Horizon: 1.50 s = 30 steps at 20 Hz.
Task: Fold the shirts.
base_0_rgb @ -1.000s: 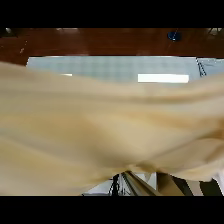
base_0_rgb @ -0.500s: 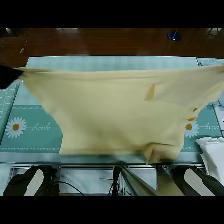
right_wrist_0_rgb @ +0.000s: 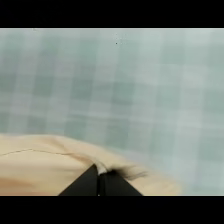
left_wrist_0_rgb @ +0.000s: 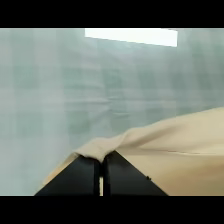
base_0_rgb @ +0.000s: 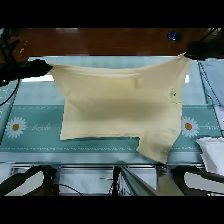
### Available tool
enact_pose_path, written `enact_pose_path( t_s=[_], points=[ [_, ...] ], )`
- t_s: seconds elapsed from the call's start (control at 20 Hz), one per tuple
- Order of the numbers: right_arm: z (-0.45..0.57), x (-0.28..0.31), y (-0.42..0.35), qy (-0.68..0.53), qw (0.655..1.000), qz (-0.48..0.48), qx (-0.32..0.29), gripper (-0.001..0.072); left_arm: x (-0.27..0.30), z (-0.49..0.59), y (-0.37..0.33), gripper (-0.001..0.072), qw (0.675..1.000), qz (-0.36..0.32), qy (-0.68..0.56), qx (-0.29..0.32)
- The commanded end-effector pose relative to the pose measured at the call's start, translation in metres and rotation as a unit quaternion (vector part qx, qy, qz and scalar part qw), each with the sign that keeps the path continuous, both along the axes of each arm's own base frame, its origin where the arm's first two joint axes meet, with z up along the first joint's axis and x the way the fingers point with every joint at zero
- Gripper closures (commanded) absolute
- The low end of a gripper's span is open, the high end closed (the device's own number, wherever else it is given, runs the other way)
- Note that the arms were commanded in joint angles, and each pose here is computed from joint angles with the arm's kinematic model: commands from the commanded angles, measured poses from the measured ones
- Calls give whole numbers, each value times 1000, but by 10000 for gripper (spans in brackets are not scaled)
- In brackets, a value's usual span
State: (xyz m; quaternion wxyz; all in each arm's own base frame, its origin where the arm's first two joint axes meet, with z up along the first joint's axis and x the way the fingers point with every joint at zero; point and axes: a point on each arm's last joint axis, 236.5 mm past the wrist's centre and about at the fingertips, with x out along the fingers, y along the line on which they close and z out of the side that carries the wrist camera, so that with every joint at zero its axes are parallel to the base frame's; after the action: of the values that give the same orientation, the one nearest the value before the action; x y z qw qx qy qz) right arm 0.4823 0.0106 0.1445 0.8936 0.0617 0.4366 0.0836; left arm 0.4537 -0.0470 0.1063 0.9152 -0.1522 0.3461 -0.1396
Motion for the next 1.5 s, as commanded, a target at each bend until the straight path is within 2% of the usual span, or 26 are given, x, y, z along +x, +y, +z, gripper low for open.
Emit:
enact_pose_path(
  t_s=[0.0, 0.15, 0.5, 0.75, 0.9, 1.1, 1.3, 1.45],
  points=[
    [-28, 57, -7, -52, 998, -17, -14, 692, 40, -14, 19, 684, 997, 31, -54, 50],
    [-51, 84, -13, -70, 997, -34, -11, 692, 64, -23, 19, 684, 990, 35, -93, 96],
    [-133, 104, -9, -21, 999, -37, 10, 692, 87, -85, 8, 683, 991, 45, -69, 110],
    [-97, 150, -25, -147, 984, -94, 30, 692, 111, -70, 42, 683, 975, 117, -130, 140],
    [-90, 155, -29, -165, 981, -101, 28, 692, 113, -74, 46, 683, 973, 124, -132, 144],
    [-118, 138, -18, -101, 992, -76, 27, 691, 107, -97, 28, 683, 982, 93, -97, 135],
    [-157, 82, -2, 45, 998, -27, 31, 691, 82, -111, 13, 683, 993, 39, -33, 106],
    [-179, 43, -7, 135, 991, -12, 11, 691, 48, -135, 5, 683, 996, -15, 51, 71]
  ],
)
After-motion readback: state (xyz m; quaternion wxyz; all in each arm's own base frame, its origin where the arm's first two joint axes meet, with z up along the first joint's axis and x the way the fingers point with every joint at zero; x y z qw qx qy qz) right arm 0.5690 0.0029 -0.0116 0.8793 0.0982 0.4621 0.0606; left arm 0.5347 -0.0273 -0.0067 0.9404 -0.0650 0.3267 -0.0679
